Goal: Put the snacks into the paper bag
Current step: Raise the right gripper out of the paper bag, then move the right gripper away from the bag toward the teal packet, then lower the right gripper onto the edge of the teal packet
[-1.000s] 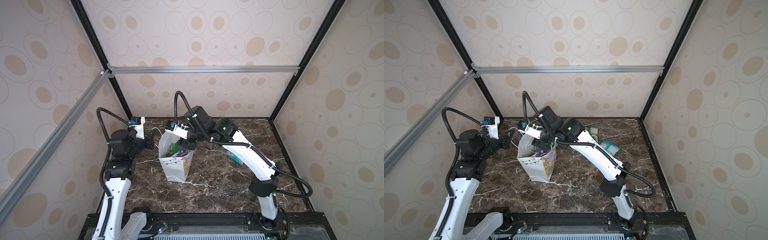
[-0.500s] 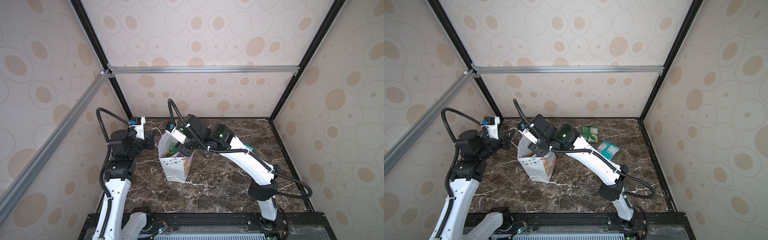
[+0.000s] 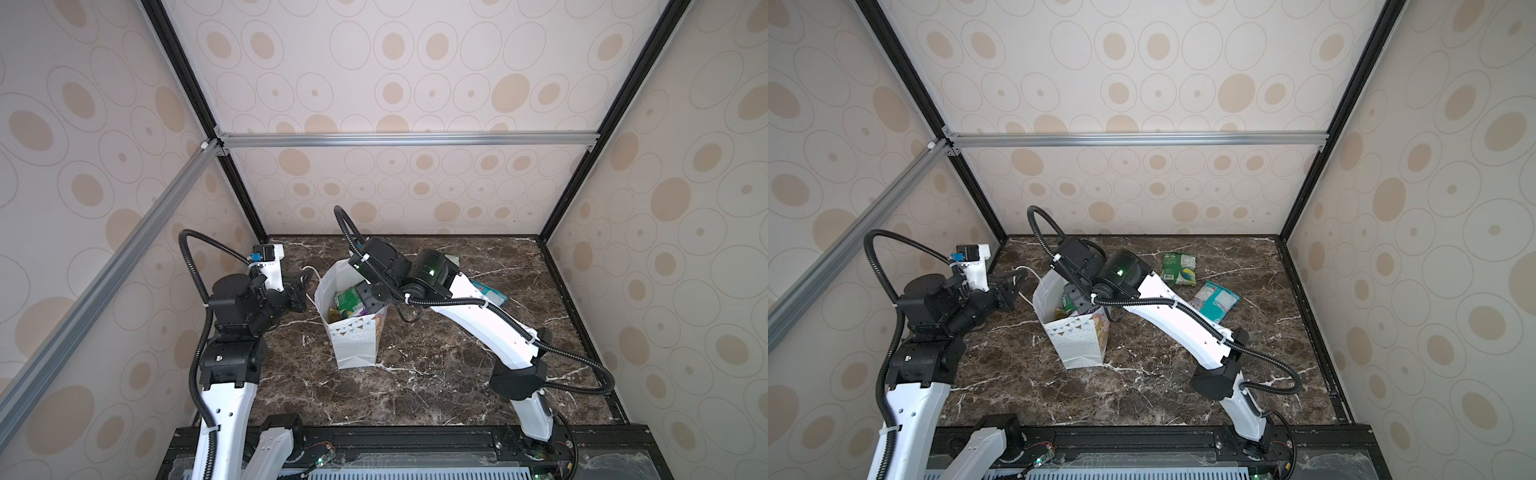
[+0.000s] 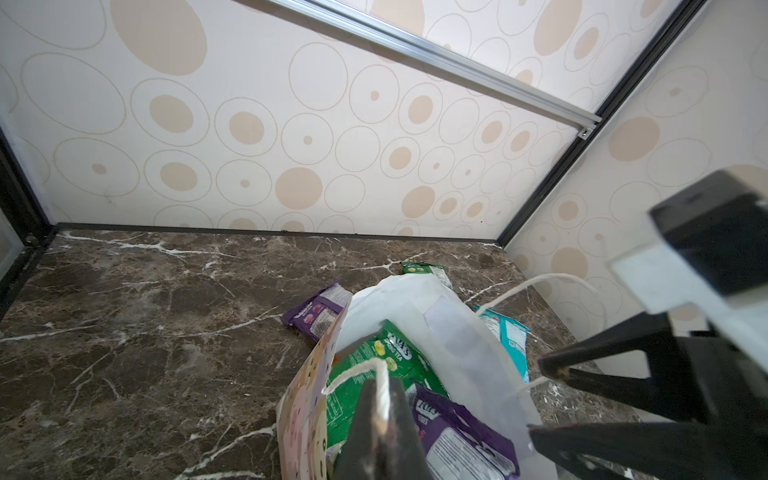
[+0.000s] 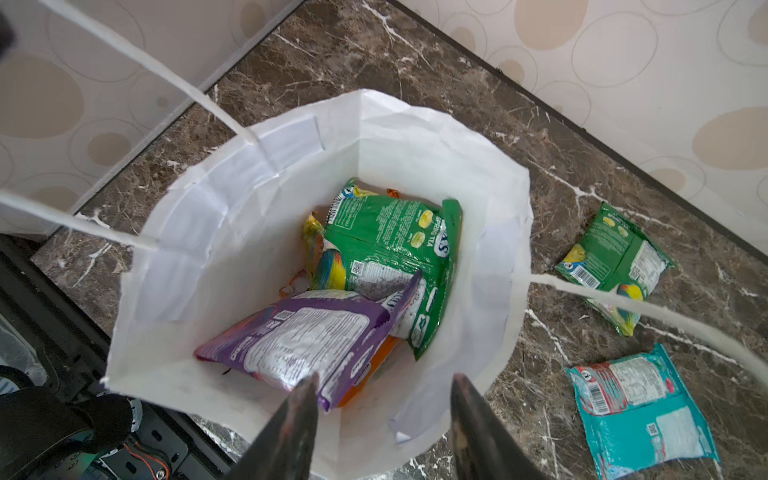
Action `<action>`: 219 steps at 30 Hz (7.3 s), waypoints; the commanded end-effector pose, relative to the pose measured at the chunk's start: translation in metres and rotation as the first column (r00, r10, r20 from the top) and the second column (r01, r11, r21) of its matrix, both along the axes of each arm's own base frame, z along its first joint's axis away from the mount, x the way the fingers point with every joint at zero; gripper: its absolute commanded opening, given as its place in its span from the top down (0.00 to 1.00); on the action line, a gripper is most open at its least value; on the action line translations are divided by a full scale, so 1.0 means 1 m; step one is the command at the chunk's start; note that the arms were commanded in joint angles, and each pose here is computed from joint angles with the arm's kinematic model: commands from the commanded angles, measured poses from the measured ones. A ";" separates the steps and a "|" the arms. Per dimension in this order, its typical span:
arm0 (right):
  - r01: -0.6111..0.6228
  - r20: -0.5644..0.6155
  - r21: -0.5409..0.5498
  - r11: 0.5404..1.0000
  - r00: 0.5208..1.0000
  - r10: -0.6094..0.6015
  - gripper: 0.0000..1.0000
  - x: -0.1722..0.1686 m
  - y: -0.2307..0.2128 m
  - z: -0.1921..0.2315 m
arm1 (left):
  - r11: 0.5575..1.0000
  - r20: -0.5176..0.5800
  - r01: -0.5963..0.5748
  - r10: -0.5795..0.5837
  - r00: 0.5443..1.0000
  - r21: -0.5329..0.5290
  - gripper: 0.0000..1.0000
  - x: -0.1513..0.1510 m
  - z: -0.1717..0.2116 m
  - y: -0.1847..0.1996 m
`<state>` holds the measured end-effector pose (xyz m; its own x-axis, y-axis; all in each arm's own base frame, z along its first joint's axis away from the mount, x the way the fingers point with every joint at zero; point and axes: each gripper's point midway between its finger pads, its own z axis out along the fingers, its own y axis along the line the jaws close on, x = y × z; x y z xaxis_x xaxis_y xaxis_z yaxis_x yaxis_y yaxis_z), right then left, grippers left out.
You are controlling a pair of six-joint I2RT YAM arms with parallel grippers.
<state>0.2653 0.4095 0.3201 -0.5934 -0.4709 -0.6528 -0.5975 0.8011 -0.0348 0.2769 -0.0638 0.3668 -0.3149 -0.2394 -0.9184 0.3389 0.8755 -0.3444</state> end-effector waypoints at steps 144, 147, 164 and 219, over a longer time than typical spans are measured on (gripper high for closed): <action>0.077 0.360 0.282 0.956 0.916 -0.180 0.52 -0.012 -0.126 0.064 | 0.963 0.151 -0.212 0.188 0.970 0.168 1.00 0.026 0.032 0.039; 0.198 0.317 0.307 0.931 0.901 -0.296 0.51 -0.015 -0.177 0.043 | 0.965 0.156 -0.211 0.186 0.970 0.158 1.00 0.027 0.026 0.038; 0.662 -0.231 0.238 0.710 0.749 -0.621 0.49 -0.008 -0.309 -0.134 | 0.973 0.088 -0.175 0.163 0.983 0.152 1.00 0.038 -0.006 0.035; 0.806 -0.456 0.222 0.548 0.583 -0.673 0.40 0.062 -0.345 -0.280 | 0.976 0.061 -0.157 0.150 0.987 0.147 1.00 0.043 -0.013 0.033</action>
<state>0.3193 0.0668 0.0369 -0.7944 0.4719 -0.3825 0.2998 0.8522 0.4289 0.3210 -0.0302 0.3477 -0.2521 -0.1434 -0.9570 0.1958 0.9609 -0.1956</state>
